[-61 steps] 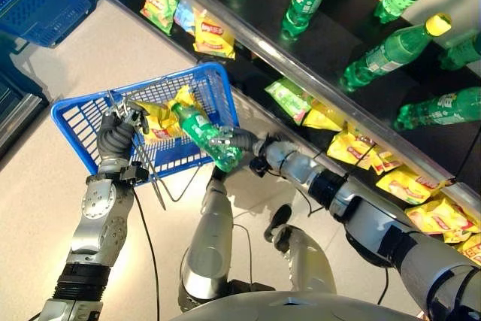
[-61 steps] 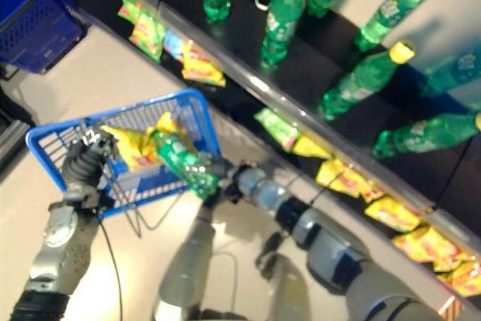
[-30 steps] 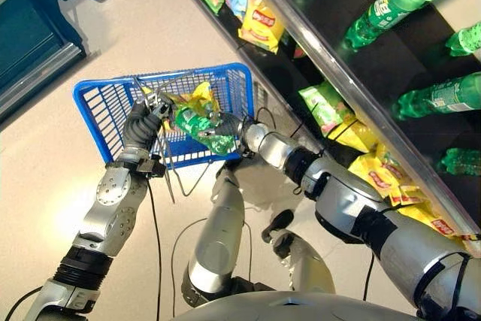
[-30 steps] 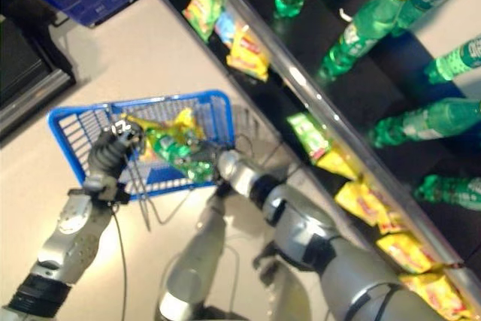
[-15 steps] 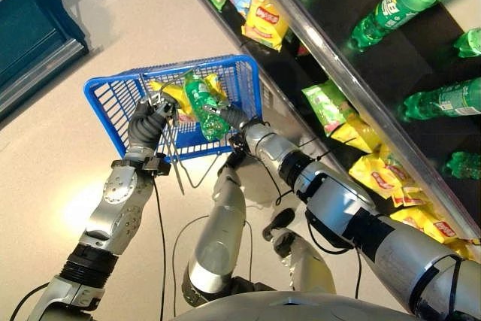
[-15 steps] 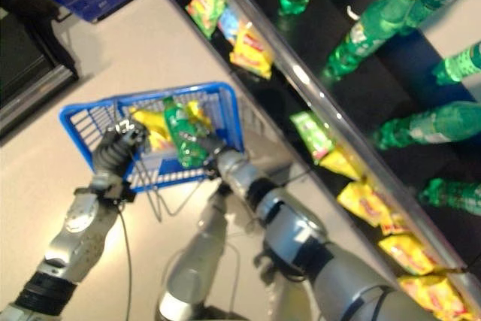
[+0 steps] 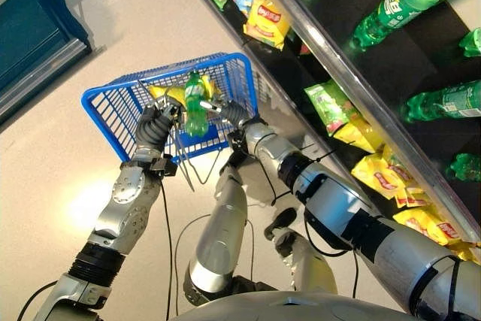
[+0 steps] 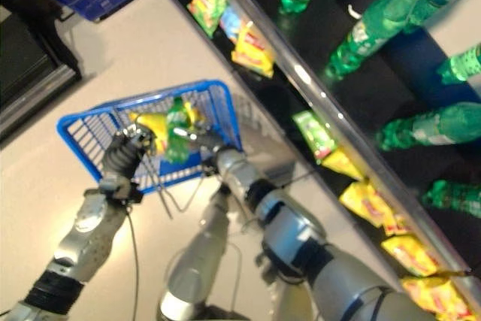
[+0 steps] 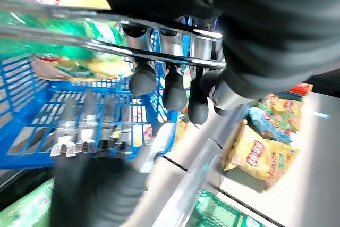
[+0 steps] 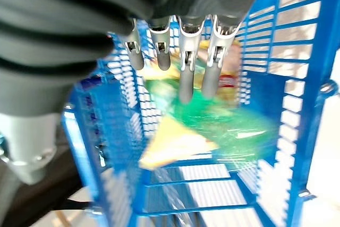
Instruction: Pick up the snacks into the basket
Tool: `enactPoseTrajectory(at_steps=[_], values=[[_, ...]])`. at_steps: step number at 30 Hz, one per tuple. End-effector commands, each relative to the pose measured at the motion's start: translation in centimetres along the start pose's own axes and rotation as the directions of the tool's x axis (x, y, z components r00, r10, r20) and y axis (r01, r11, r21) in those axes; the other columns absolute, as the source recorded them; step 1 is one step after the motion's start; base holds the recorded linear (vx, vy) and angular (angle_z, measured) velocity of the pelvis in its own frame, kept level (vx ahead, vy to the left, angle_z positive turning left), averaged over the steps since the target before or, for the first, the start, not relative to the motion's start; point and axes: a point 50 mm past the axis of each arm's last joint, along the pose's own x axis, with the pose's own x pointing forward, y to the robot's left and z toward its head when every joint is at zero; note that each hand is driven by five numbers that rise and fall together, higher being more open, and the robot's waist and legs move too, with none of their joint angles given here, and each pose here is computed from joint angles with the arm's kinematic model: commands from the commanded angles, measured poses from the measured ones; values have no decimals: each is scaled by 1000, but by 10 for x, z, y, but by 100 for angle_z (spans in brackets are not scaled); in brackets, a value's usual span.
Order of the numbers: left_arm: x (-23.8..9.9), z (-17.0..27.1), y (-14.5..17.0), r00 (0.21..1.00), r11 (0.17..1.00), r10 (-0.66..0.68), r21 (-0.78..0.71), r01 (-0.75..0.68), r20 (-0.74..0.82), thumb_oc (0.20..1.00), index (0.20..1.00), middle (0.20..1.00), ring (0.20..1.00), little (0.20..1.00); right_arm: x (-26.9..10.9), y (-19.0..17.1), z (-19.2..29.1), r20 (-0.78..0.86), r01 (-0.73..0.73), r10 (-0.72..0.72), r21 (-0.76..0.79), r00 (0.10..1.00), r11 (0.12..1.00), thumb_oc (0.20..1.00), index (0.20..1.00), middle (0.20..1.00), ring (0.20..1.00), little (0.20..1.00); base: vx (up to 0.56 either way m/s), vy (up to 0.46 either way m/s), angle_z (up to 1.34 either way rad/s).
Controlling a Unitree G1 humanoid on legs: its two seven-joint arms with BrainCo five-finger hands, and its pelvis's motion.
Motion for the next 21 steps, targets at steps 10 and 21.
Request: enactPoseTrajectory(at_steps=[10,21], values=[[7,75,-35,903,983,-167,-10,186,395,200,200,200,200,200,-2,64,34,154,-211,194,104,969,972,1000,1000,1000,1000,1000,-12,9,0],[4,69,-22,920,993,-113,2,121,376,200,200,200,200,200,-10,62,33,210,-267,246,76,946,961,1000,1000,1000,1000,1000,-15,8,-3]])
